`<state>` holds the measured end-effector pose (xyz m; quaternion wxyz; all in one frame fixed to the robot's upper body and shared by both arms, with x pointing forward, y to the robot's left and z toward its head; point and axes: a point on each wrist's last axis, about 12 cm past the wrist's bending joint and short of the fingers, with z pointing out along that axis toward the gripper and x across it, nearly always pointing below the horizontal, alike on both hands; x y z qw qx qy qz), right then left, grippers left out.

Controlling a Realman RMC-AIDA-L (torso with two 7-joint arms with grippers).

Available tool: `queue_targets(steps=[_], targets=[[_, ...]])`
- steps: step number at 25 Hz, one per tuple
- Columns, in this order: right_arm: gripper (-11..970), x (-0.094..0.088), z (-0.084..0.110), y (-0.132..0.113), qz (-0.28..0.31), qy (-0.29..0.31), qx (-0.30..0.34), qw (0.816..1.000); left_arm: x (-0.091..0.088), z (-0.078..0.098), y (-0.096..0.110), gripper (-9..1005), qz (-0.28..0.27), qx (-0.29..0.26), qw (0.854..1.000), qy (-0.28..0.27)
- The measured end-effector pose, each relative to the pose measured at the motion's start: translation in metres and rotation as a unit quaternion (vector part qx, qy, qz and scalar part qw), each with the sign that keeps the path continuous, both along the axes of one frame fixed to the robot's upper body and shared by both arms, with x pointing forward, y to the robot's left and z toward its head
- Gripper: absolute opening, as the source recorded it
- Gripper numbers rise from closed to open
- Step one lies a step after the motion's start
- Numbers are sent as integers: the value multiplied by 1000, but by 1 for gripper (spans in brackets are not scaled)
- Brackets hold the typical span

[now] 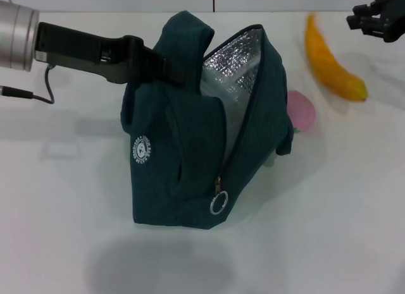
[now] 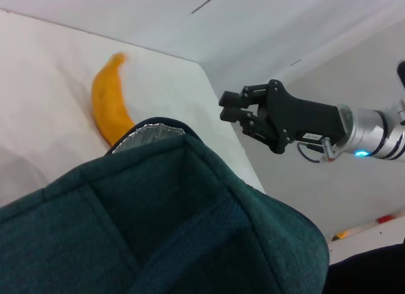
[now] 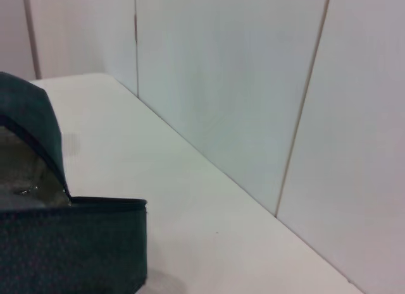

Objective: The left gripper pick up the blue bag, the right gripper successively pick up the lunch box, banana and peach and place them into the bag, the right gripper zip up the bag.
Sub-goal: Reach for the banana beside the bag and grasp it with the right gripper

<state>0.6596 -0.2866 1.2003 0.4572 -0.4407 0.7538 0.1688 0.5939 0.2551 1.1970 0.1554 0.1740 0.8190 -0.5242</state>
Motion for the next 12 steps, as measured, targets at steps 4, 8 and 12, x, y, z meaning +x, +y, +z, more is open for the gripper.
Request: queue_targets(steps=[4, 8, 12], targets=[[163, -2, -1, -1, -1, 4, 6, 1000, 0, 0, 0, 40, -1, 0, 1000, 0], [5, -1, 0, -1, -28, 31, 35, 998, 0, 1, 0, 40, -1, 0, 1000, 0], [56, 2, 3, 3, -50, 87, 41, 994, 0, 1, 0, 40, -1, 1, 1000, 0]])
